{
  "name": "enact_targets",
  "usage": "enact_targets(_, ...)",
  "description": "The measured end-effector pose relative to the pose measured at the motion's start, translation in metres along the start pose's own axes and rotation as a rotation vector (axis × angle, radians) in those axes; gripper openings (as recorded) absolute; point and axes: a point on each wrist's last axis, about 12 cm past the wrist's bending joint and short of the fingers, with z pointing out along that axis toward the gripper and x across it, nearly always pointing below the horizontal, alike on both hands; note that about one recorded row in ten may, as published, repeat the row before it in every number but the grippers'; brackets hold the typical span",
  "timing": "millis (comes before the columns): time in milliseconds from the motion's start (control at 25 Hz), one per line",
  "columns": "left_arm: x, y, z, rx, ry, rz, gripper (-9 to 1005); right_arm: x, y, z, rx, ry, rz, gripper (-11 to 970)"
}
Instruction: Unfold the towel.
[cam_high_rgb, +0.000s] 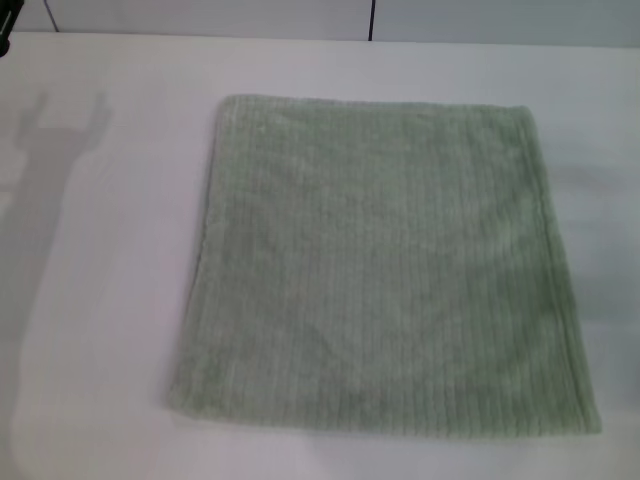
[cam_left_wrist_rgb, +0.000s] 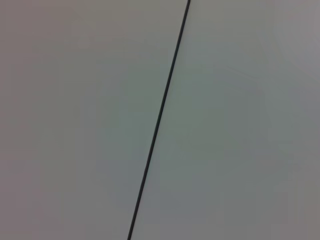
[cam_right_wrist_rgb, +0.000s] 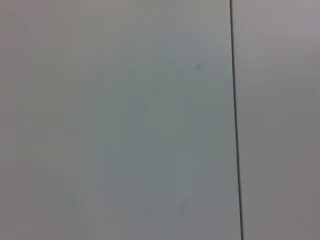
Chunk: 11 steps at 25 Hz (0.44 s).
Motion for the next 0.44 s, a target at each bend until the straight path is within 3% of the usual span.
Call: enact_targets(440, 0.0018, -0.0012, -0.0003, 0.005, 0.009, 0.002, 841, 0.0003, -0.0002, 0.0, 0.002, 0.003, 0.001, 618)
